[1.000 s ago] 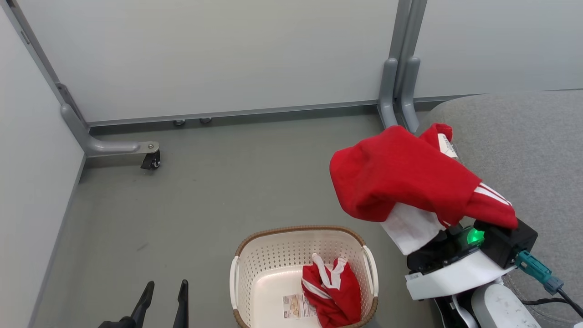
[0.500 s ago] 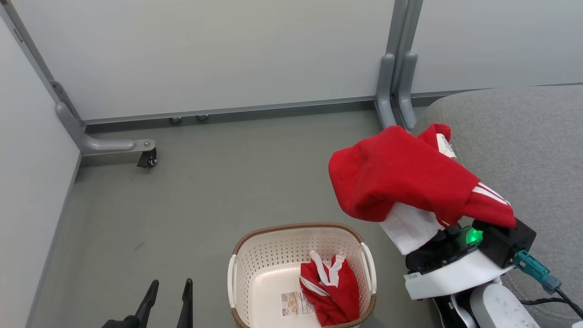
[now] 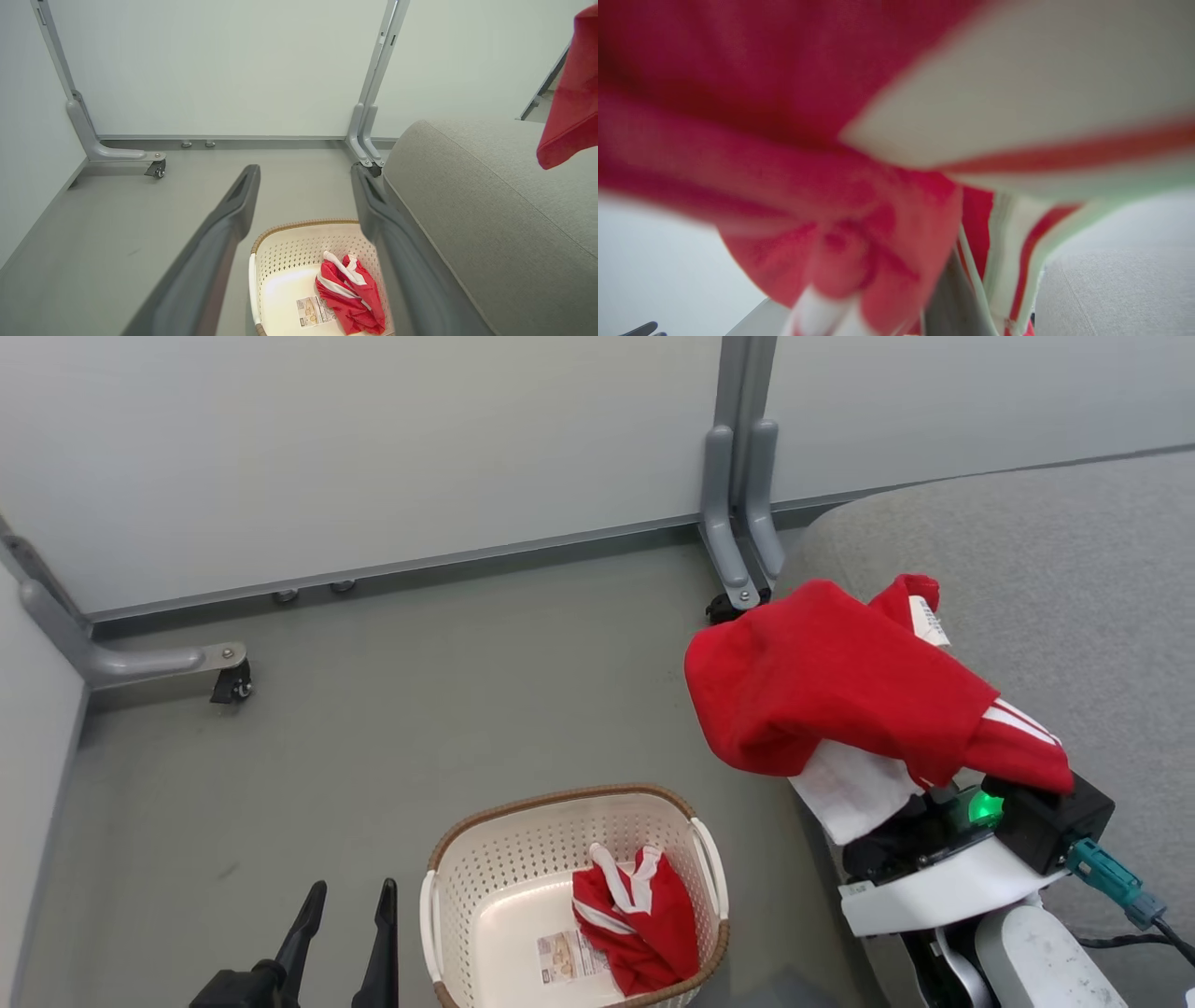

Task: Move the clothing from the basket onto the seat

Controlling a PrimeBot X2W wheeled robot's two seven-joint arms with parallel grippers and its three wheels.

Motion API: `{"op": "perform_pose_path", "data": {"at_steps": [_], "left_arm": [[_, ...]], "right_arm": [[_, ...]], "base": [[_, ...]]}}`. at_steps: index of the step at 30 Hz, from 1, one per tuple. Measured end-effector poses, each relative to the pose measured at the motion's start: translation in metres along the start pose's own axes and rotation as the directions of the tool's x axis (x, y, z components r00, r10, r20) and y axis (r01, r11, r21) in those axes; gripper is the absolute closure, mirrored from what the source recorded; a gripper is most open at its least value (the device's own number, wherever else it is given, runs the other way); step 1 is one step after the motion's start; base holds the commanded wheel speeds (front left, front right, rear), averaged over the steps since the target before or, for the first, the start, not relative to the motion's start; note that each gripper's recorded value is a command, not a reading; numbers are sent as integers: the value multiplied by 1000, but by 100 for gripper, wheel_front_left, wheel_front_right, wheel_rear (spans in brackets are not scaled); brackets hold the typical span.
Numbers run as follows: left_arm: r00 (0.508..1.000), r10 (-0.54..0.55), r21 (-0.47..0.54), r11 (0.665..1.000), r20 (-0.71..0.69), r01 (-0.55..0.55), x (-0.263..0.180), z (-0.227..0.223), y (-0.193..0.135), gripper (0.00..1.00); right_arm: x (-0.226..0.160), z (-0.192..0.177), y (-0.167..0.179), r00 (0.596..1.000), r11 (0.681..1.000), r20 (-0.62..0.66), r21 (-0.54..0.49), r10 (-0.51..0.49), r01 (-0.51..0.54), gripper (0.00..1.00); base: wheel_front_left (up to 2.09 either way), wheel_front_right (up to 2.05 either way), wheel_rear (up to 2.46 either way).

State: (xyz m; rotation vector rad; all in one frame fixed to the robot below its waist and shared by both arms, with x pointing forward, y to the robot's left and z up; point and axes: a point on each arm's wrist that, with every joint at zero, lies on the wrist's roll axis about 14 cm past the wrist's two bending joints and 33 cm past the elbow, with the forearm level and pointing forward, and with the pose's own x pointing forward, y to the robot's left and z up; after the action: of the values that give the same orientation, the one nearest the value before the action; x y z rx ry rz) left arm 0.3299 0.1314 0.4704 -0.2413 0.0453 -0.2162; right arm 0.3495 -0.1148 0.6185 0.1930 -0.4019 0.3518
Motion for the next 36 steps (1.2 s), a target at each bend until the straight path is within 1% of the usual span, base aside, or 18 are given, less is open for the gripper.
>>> {"op": "perform_pose_path", "data": {"at_steps": [8,13,17,20,23,27,29,36], "left_arm": [[992,-123,-1,992,-15,123,28,-3,-35,0],[977,-212,-4,977,-22,212,47,-4,-62,0],[958,-283,-9,959,-39,283,59,-10,-85,0],[938,-342,-14,940,-50,341,67,-14,-104,0],[903,-425,-19,905,-57,425,75,-17,-132,0],[858,-507,-27,862,-80,507,84,-27,-158,0],[827,-552,-36,833,-104,552,85,-36,-171,0],[754,-643,-84,765,-135,638,93,-53,-203,0]], "right_arm": [[-19,16,-32,994,992,27,-57,-108,109,100],[-37,26,-56,980,976,39,-93,-196,198,100],[-55,35,-74,962,954,51,-124,-267,271,100],[-69,43,-88,943,932,66,-146,-325,332,100],[-86,57,-106,913,896,99,-175,-396,408,100],[-103,63,-122,874,851,112,-202,-472,485,100],[-109,66,-129,855,827,121,-214,-505,519,100],[-135,71,-147,787,746,128,-257,-604,614,100]], "base": [[0,0,0],[0,0,0],[0,0,0],[0,0,0],[0,0,0],[0,0,0],[0,0,0],[0,0,0]]}}
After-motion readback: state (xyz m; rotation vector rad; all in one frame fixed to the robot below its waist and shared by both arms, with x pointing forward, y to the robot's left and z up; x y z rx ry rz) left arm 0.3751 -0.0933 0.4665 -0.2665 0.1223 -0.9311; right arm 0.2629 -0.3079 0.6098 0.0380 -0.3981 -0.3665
